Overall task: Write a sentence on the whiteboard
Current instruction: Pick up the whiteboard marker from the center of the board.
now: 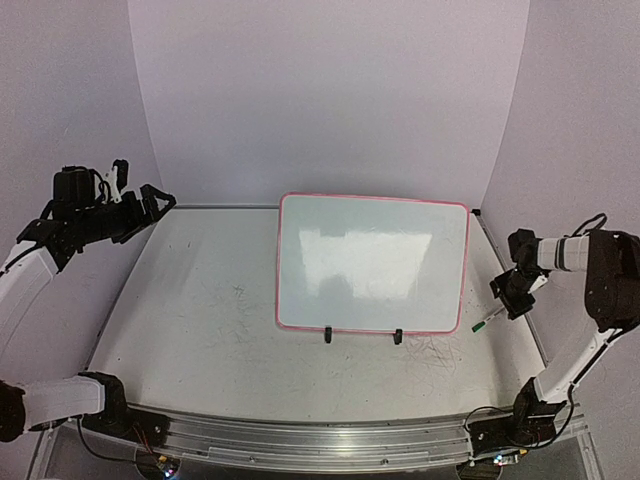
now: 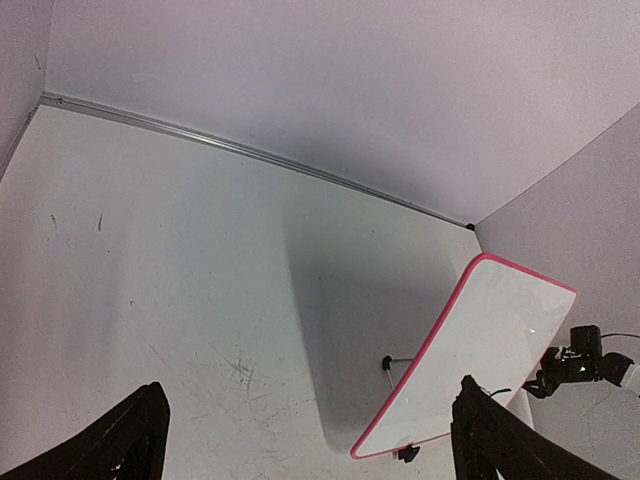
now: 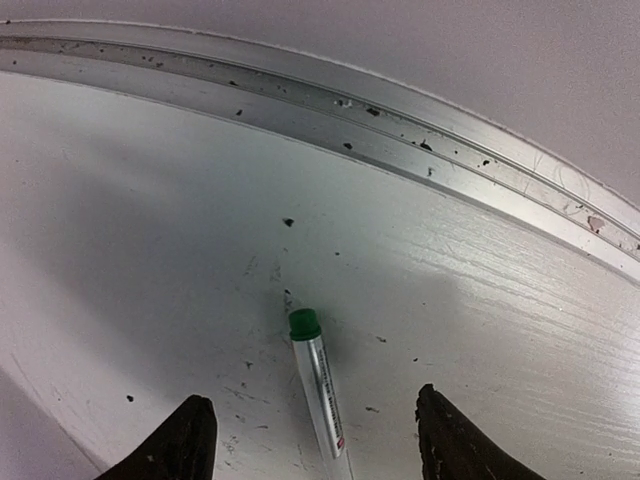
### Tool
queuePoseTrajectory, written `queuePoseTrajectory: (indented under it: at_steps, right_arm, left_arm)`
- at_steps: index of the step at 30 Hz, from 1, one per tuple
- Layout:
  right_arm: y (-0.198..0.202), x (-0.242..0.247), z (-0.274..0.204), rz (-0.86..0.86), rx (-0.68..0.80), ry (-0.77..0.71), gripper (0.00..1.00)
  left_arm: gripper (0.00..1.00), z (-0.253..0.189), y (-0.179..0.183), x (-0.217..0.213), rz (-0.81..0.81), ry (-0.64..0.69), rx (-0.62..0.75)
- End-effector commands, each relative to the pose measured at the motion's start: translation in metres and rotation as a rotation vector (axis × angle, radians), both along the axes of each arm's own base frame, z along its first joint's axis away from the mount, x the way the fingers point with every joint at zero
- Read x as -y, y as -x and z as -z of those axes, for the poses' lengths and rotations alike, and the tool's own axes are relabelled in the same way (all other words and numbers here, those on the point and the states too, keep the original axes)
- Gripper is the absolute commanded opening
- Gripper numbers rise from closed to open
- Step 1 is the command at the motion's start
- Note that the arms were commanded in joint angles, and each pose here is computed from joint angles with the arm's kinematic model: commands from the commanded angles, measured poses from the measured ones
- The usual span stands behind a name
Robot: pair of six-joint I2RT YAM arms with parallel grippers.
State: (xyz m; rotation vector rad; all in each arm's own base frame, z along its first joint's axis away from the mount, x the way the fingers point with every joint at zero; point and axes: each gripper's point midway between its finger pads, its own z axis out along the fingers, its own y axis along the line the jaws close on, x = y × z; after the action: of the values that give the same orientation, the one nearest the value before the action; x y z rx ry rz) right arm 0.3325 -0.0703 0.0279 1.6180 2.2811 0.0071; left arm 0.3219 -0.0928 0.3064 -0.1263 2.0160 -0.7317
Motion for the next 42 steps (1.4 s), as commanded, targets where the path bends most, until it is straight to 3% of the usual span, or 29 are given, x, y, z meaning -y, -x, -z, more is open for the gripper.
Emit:
queuePoseTrajectory:
  at_steps: [1,9,13,19,24,28,31,34,38,40,42]
  right_arm:
    - [-0.002,0.005,0.005,0.030,-0.047,0.002,0.68]
    - [-0.007,0.003,0.021,0.030,-0.118,-0.027,0.56]
    - [-0.003,0.003,0.025,0.041,-0.145,-0.028,0.35]
    - [0.003,0.002,0.018,0.047,-0.171,-0.030,0.19]
    - [-0.002,0.008,-0.015,0.029,-0.103,0.016,0.02]
    - [-0.002,0.029,-0.067,0.027,0.006,0.158,0.00]
    - [-0.003,0.038,-0.121,-0.023,0.155,0.267,0.00]
    - [-0.006,0.028,-0.172,-0.196,0.348,0.347,0.00]
    - [0.001,-0.043,-0.272,-0.662,0.852,0.426,0.00]
    - [0.031,-0.081,-0.333,-0.832,1.150,0.490,0.00]
    - [0.062,-0.107,-0.368,-0.955,1.339,0.544,0.00]
  left_arm:
    - [0.99,-0.014,-0.004,-0.004,-0.017,-0.025,0.067]
    - [0.99,-0.016,-0.006,-0.004,-0.015,-0.019,0.068]
    - [0.99,-0.016,-0.005,-0.003,-0.015,-0.009,0.066]
    - [0.99,-0.023,-0.001,-0.002,-0.010,-0.004,0.085]
    - [1.00,-0.021,0.001,0.000,0.002,0.013,0.076]
    - [1.00,-0.020,0.004,0.002,0.013,0.023,0.073]
    - [0.99,-0.018,0.004,0.003,0.016,0.023,0.067]
    - [0.99,-0.016,0.004,0.006,0.036,0.037,0.062]
    - [0.99,-0.023,0.009,0.021,0.114,0.099,0.083]
    - [0.99,-0.030,0.015,0.032,0.169,0.145,0.105]
    - [0.99,-0.040,0.022,0.049,0.239,0.192,0.144]
